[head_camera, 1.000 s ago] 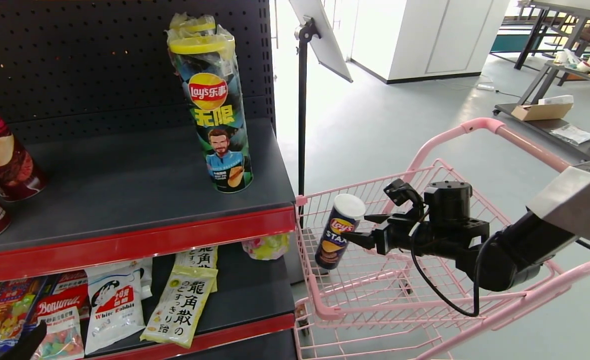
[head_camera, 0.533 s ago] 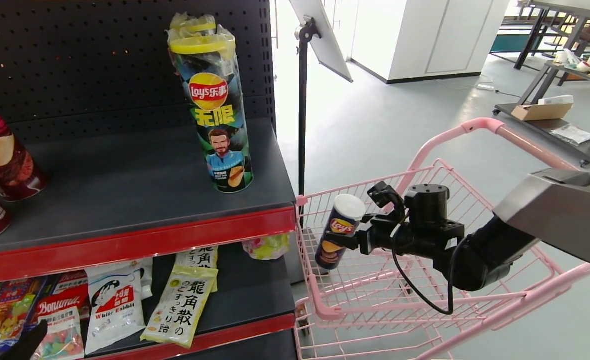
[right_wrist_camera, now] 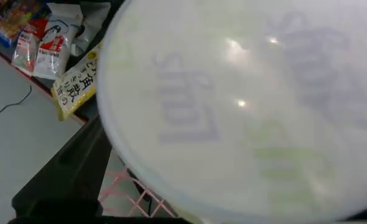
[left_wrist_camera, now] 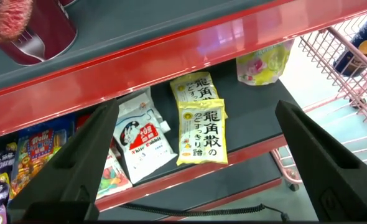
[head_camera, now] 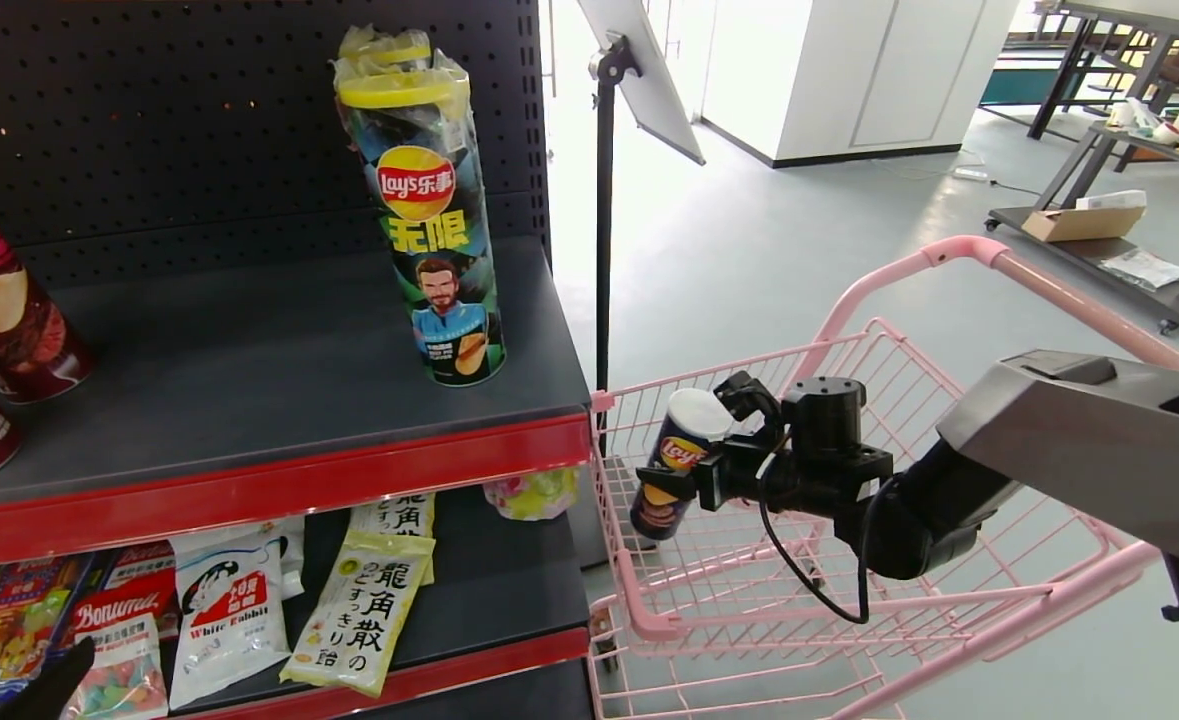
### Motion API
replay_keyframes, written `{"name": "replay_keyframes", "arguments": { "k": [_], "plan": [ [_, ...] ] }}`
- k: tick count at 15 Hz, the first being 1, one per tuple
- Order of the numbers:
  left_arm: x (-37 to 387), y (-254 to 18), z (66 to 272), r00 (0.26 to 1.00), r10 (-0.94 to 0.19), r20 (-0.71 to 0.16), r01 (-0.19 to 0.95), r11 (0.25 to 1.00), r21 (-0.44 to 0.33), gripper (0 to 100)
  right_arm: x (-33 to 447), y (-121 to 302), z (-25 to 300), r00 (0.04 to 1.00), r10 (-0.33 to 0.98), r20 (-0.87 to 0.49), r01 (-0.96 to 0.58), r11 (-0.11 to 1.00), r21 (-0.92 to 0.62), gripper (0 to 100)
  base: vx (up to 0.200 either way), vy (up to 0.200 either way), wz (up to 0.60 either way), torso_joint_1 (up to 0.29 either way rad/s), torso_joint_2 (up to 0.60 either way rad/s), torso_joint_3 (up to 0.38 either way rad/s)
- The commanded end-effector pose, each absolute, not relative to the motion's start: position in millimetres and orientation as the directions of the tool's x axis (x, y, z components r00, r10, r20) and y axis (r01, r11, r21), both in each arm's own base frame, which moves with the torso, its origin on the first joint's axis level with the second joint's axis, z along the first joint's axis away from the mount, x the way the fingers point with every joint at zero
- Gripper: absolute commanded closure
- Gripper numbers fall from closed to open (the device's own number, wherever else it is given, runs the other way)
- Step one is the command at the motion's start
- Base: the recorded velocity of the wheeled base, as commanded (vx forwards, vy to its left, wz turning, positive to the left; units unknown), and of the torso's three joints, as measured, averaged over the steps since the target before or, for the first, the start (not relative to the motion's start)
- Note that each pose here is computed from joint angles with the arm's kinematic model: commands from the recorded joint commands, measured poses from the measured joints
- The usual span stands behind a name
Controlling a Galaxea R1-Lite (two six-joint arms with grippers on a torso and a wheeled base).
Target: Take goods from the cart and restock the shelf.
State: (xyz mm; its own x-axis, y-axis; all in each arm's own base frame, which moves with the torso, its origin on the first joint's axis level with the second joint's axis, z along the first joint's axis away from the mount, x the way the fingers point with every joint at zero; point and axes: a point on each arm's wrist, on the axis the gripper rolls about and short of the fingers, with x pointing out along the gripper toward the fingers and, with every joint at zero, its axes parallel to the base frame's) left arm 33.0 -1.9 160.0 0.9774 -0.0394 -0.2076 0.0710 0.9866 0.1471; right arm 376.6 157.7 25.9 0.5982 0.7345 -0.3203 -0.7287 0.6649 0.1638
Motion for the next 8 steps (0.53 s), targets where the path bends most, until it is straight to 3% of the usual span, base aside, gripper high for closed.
{"name": "replay_keyframes", "arguments": {
  "k": [1,7,8],
  "plan": [
    [34.5,-2.0,160.2,0.976,-0.039,-0.214,0.072,0.986,0.149,0,377.4,158.2,22.8,0.598,0.734,-0.322,-0.728,0.665,0.166,0,0.0,0.0,0.0,0.0,0.0,0.0],
    [34.2,-2.0,160.3,0.976,-0.039,-0.213,0.076,0.983,0.166,0,376.0,161.2,23.1,0.61,0.728,-0.313,-0.726,0.672,0.147,0,0.0,0.0,0.0,0.0,0.0,0.0],
    [34.3,-2.0,161.3,0.977,-0.039,-0.208,0.075,0.983,0.168,0,376.8,162.2,23.9,0.613,0.729,-0.305,-0.726,0.672,0.147,100,0.0,0.0,0.0,0.0,0.0,0.0]
  ]
}}
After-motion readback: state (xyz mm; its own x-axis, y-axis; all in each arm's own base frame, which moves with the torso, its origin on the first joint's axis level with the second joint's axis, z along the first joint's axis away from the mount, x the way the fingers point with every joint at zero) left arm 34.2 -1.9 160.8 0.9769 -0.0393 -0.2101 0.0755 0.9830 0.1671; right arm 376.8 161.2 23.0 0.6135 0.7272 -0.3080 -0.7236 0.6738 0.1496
